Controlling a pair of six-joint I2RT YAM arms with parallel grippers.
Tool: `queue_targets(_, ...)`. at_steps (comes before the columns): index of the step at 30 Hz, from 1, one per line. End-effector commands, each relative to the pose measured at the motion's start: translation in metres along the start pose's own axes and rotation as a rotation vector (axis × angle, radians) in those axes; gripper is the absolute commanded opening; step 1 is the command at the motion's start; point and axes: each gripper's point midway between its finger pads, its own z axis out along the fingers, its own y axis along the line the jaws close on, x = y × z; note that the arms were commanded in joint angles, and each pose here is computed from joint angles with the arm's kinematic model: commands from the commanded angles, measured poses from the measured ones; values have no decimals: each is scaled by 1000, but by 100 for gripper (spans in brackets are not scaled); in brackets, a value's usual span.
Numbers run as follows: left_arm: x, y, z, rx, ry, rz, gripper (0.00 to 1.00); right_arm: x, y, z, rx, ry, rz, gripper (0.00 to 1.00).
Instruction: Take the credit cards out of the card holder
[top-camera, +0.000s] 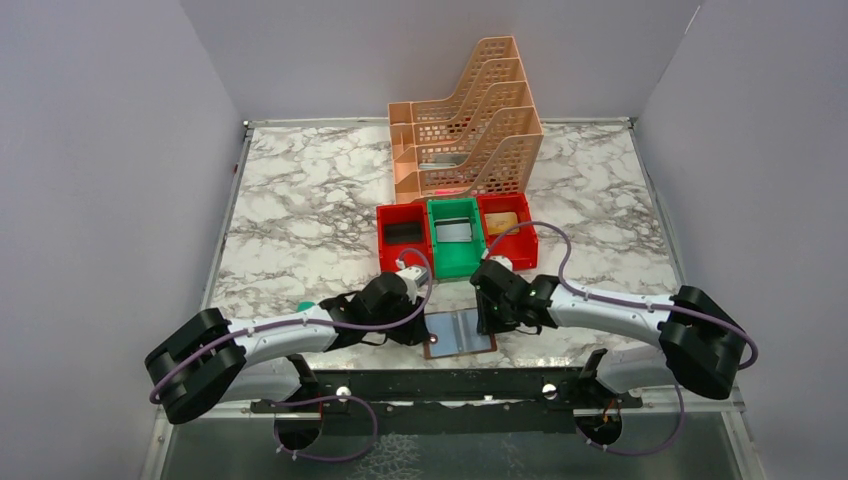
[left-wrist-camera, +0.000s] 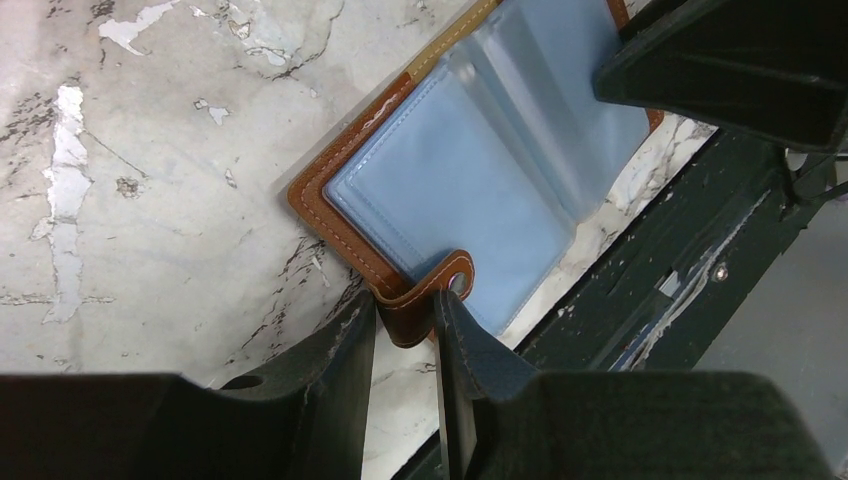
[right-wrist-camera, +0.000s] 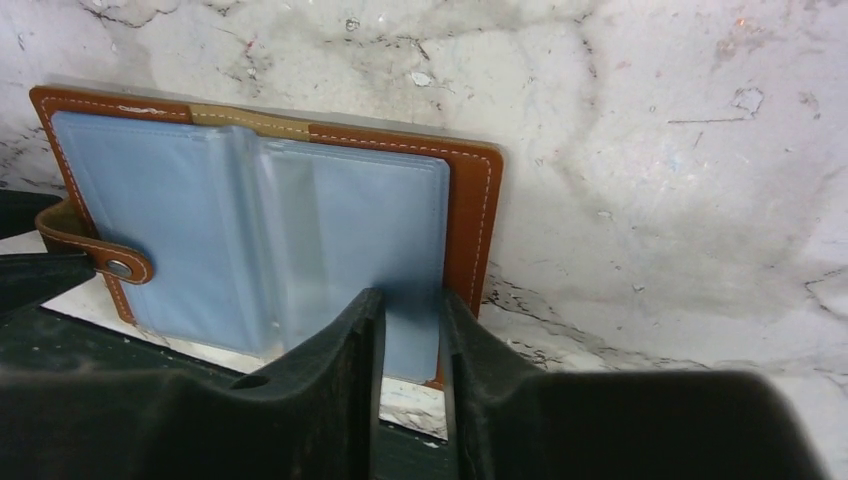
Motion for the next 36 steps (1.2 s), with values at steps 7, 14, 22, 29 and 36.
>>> queue_targets(7, -4, -10, -1, 38, -19, 23, 30, -8, -3, -15, 76, -55, -11, 13)
queue_targets(14, -3, -9, -2, 36, -22, 20, 30, -11, 3, -21, 74, -65, -36, 23)
queue_targets(22, -4, -11, -4, 43, -30, 21, 30, -2, -1, -6, 93, -41, -25, 33)
queue_targets(29, -3, -10, -5, 42, -31, 18, 30, 9, -3, 8, 100, 5, -22, 32)
queue_targets(36, 0, -9, -4, 38, -25, 18, 30, 8, -1, 5, 89, 2, -19, 39)
